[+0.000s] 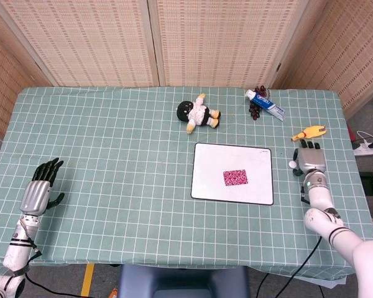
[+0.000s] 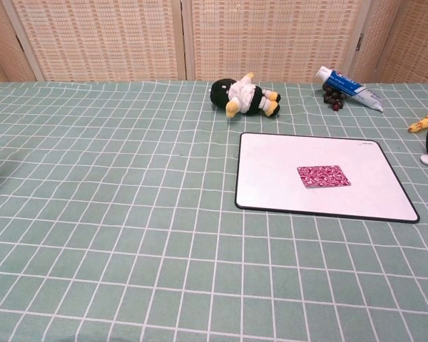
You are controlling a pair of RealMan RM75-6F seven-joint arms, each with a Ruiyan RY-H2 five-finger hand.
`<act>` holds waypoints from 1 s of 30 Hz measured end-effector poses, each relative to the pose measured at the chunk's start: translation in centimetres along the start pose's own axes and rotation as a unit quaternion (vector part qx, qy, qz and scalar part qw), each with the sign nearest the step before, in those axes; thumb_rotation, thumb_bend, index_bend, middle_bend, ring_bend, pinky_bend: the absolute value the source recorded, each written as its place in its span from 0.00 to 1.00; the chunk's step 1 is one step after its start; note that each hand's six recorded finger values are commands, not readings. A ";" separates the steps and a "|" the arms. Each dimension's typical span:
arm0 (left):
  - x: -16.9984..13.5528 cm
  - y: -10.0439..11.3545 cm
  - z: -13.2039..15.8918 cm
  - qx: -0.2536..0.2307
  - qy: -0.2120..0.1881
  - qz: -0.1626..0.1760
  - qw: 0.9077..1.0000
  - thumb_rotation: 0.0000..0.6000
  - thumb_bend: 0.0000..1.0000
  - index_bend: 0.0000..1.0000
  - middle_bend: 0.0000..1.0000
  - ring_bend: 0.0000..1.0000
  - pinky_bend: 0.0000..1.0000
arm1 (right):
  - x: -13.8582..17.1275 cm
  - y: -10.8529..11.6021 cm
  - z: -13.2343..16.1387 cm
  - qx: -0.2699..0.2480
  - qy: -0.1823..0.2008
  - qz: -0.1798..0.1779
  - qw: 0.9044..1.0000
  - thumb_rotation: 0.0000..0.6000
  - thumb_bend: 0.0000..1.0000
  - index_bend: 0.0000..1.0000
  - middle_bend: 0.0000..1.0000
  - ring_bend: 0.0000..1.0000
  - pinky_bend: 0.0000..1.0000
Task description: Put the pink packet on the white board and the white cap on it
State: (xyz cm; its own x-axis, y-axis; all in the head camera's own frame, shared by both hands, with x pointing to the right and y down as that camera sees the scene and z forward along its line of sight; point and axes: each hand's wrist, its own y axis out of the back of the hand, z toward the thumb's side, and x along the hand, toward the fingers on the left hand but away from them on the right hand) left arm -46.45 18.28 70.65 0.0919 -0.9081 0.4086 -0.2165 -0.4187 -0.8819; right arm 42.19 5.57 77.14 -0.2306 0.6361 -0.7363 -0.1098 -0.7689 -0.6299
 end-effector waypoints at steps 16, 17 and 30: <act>0.0 0.0 -0.1 0.000 0.002 -0.001 1.000 1.00 0.25 0.00 0.00 0.00 0.00 | -0.4 0.0 0.4 -0.003 0.004 0.002 1.000 1.00 0.31 0.42 0.00 0.00 0.00; 0.0 0.0 -0.1 -0.001 0.002 -0.001 1.000 1.00 0.25 0.00 0.00 0.00 0.00 | -0.4 0.0 0.4 -0.003 0.004 0.002 1.000 1.00 0.31 0.43 0.00 0.00 0.00; 0.0 0.0 -0.2 -0.002 0.003 -0.001 1.000 1.00 0.25 0.00 0.00 0.00 0.00 | -0.6 -0.1 0.6 -0.004 0.004 0.003 1.000 1.00 0.32 0.47 0.00 0.00 0.00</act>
State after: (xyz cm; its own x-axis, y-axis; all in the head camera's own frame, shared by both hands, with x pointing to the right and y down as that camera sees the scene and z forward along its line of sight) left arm -46.66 18.26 70.70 0.0866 -0.9072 0.4118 -0.2202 -0.4205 -0.8801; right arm 41.75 5.28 77.80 -0.2228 0.6320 -0.7423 -0.1011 -0.7723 -0.6272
